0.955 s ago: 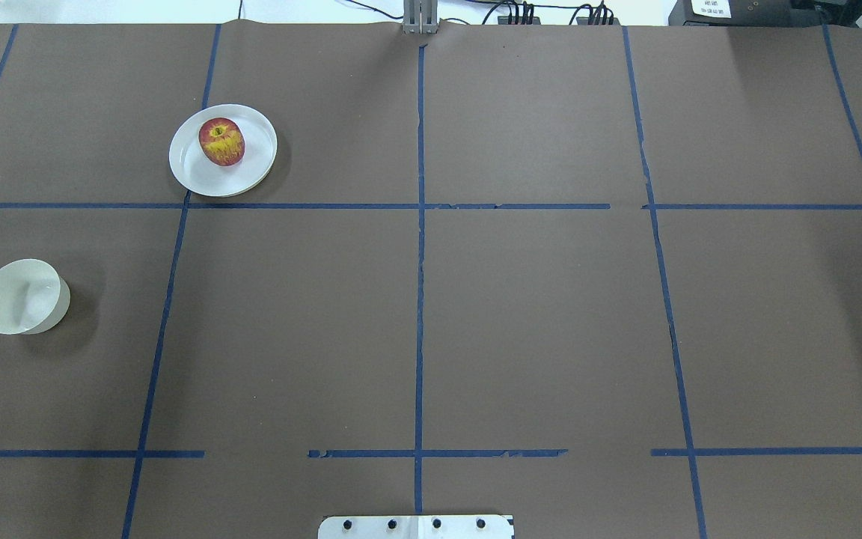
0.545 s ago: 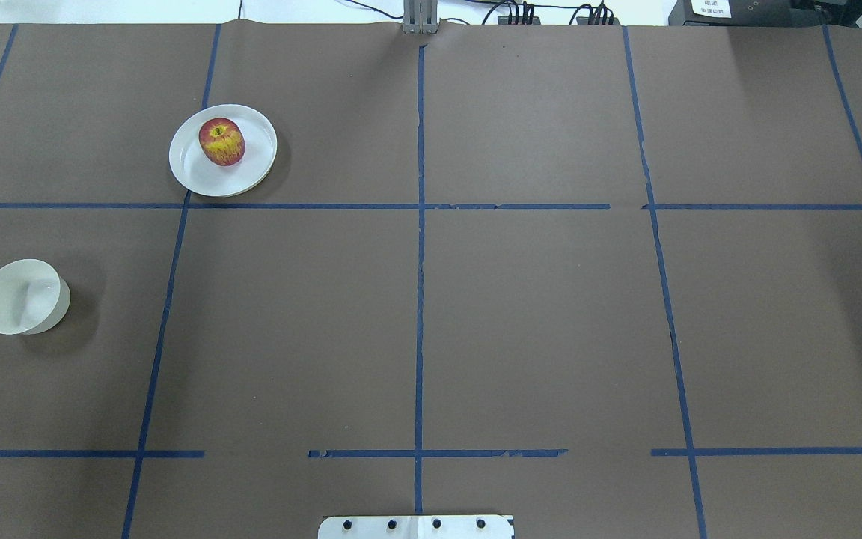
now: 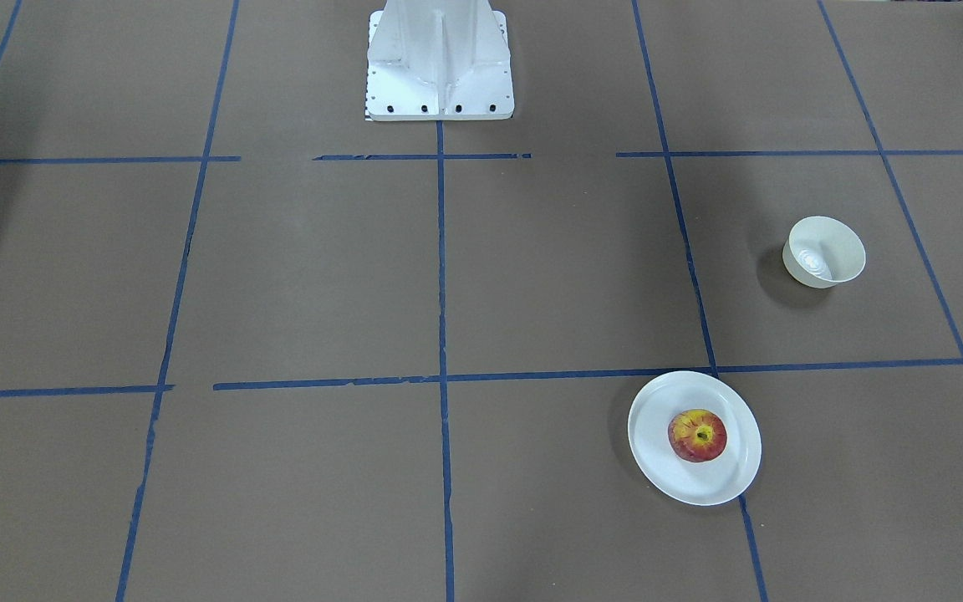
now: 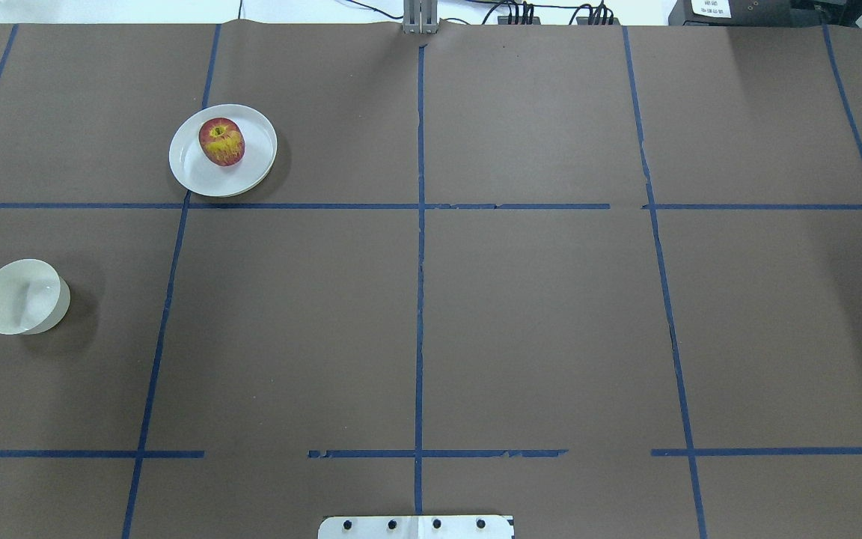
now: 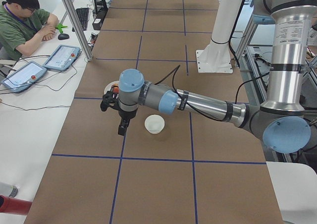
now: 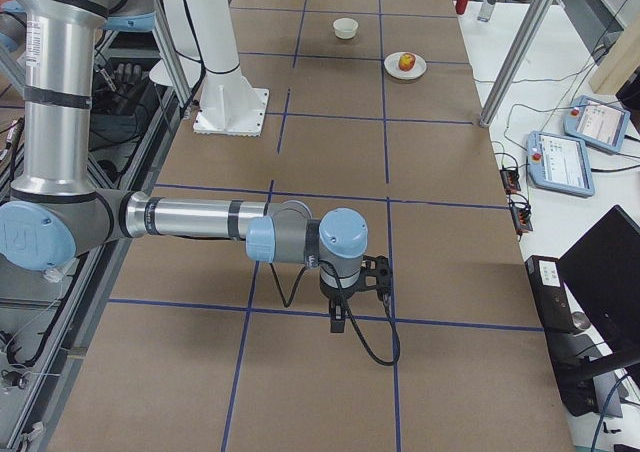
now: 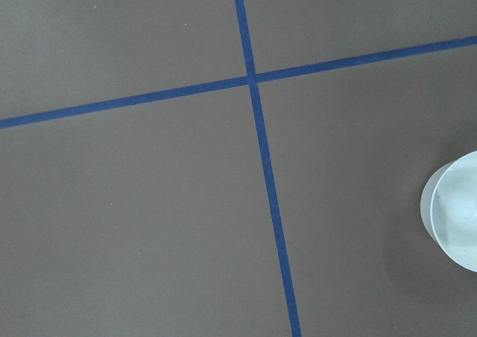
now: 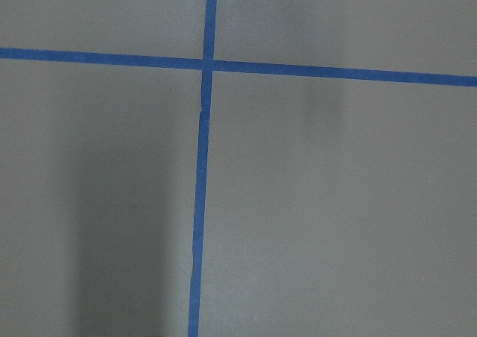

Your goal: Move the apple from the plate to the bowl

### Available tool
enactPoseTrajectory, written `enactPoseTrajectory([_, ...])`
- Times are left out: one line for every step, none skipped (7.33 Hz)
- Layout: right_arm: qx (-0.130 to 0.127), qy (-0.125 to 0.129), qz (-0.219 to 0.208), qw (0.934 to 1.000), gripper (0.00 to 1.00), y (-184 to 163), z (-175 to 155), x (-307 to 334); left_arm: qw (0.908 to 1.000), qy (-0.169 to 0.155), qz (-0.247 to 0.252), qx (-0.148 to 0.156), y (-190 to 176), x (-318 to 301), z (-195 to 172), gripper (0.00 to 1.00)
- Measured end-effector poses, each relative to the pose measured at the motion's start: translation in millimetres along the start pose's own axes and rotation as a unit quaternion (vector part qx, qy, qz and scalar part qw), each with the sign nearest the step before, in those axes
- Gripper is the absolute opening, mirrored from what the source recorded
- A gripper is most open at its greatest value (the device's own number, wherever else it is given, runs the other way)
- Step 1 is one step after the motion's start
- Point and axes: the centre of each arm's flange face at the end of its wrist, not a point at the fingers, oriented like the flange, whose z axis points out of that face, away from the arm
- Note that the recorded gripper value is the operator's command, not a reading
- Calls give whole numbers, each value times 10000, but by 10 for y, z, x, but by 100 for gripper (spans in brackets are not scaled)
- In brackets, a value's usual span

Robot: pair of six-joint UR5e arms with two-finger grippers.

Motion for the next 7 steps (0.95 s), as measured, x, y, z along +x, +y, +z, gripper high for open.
enactPoseTrajectory([0,0,0,10000,100,0,0,0,9999,9,-141,-2,-319,492,146,100])
enactPoseTrajectory([0,0,0,10000,100,0,0,0,9993,102,-349,-57,-610,1064,340,100])
enactPoseTrajectory([0,0,0,10000,100,0,0,0,9980,215,-575,-174,-871,1659,578,100])
enactPoseTrajectory([0,0,0,10000,100,0,0,0,9960,212,-817,-287,-1087,2207,855,100])
enactPoseTrajectory([0,0,0,10000,100,0,0,0,9943,94,-1011,-334,-1235,2586,1105,100])
enactPoseTrajectory([0,0,0,10000,100,0,0,0,9928,-4,-1127,-402,-1301,2837,1332,100])
enactPoseTrajectory([0,0,0,10000,100,0,0,0,9919,-52,-1189,-450,-1340,3001,1539,100])
